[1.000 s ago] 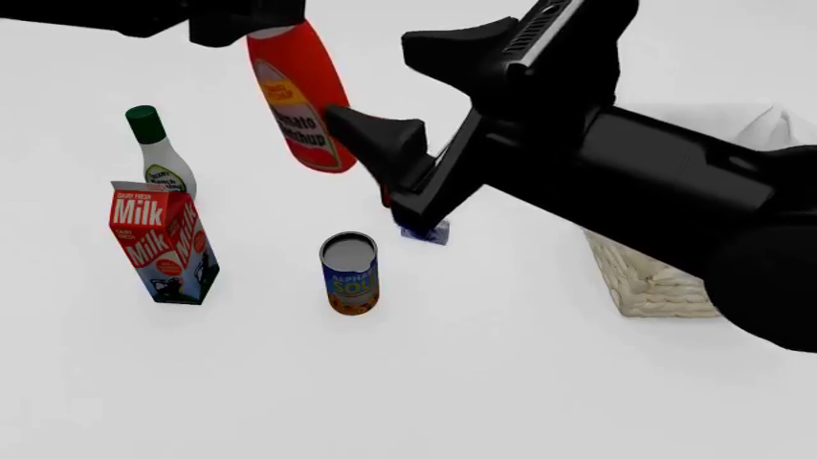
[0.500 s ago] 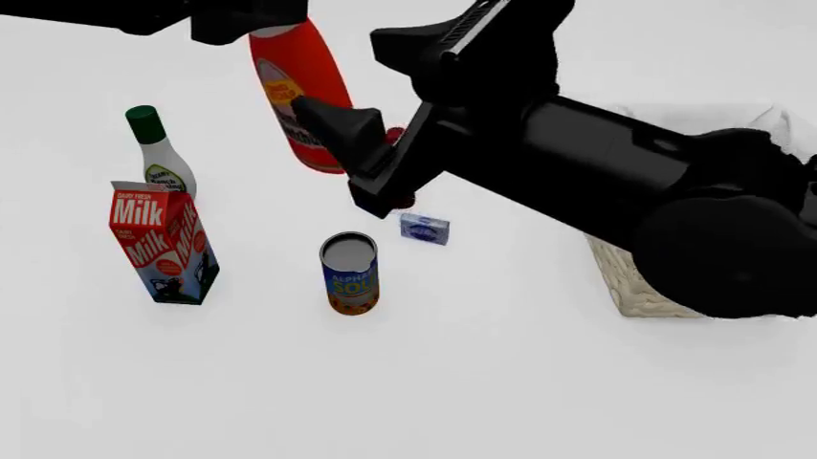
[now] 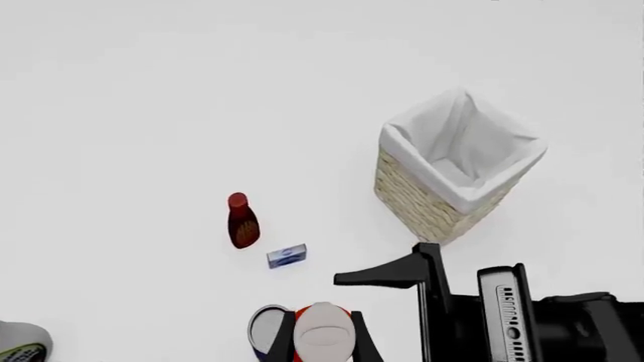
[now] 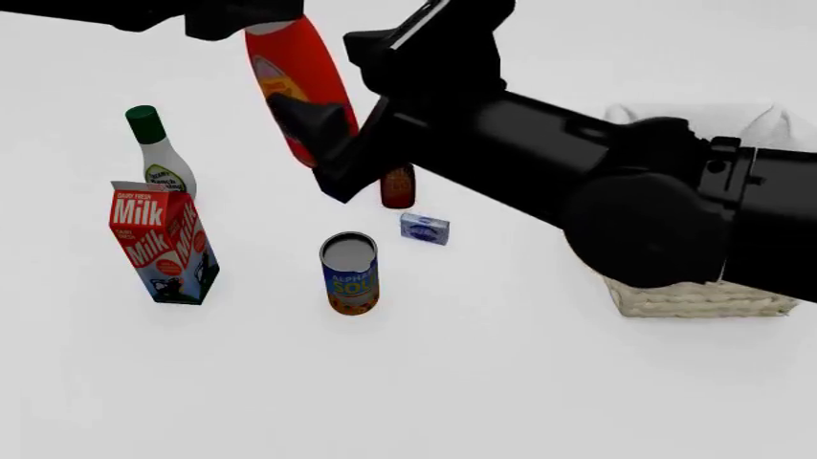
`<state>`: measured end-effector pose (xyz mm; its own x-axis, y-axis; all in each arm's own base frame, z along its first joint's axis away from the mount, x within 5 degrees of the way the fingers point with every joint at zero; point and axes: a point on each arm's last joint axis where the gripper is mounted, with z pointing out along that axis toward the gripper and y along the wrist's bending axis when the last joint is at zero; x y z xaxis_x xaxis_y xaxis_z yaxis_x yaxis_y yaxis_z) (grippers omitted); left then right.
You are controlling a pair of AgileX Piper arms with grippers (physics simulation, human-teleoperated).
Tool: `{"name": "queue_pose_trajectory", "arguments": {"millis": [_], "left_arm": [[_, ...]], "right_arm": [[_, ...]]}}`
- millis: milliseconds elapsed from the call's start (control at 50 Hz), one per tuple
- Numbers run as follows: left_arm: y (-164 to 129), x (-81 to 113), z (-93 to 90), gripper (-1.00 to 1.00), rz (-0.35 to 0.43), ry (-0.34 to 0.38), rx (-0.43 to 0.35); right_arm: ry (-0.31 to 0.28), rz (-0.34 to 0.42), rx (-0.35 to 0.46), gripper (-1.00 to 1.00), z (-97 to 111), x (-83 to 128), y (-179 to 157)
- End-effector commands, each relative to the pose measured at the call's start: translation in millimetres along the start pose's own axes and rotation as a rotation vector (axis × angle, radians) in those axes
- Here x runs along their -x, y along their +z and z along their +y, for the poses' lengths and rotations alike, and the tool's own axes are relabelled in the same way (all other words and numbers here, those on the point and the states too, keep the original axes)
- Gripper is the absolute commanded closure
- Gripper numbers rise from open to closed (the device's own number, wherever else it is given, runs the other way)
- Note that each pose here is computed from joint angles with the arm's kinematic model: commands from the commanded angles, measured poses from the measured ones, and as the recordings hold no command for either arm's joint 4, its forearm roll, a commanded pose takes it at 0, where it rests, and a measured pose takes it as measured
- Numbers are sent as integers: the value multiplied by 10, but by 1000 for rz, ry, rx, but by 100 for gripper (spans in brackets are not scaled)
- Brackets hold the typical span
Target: Pick the ketchup and place it in the basket.
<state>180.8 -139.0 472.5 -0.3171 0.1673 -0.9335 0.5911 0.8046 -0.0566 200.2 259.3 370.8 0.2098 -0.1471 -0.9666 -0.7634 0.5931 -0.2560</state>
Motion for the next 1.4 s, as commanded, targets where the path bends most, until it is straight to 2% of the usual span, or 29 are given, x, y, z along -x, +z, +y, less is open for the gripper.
{"name": "queue_pose_trajectory", "arguments": {"millis": [20,120,300,320,600,620,720,740,840,920,940,980,1060,1180,1400], "left_arm": [[-25,24,-12,100,-10,10,-5],[-31,29,-7,100,-11,2,-3],[-58,61,-30,100,-12,5,-12],[-61,63,-32,100,-12,3,-13],[-151,98,-83,100,-25,-11,-36],[-174,101,-123,100,-32,-34,-55],[-165,85,-181,100,-22,-32,-79],[-162,79,-207,-100,-16,-32,-90],[-205,102,-226,-100,-20,-32,-99],[-236,98,-287,-100,-16,-41,-128],[-246,87,-333,-100,-12,-63,-149],[-244,65,-380,-100,-1,-33,-169],[-279,67,-384,-100,-9,-32,-174],[-342,84,-337,-100,-26,-38,-159],[-488,48,-152,-100,-79,-61,-86]], "right_arm": [[12,10,4,-100,13,-27,115],[37,13,1,-100,4,-48,197],[48,29,-9,-100,-20,-140,350],[44,31,-11,100,-26,-157,364],[35,32,-14,100,-35,-172,327],[40,29,-17,100,-44,-158,312],[28,29,-26,100,-85,-128,267],[35,28,-30,100,-99,-114,256],[28,30,-36,100,-123,-110,238],[29,29,-41,100,-143,-98,229],[30,27,-42,100,-148,-89,224],[29,27,-43,100,-157,-73,216],[29,27,-50,100,-184,-51,212],[32,22,-71,100,-271,8,194],[35,12,-116,100,-433,122,71]]}}
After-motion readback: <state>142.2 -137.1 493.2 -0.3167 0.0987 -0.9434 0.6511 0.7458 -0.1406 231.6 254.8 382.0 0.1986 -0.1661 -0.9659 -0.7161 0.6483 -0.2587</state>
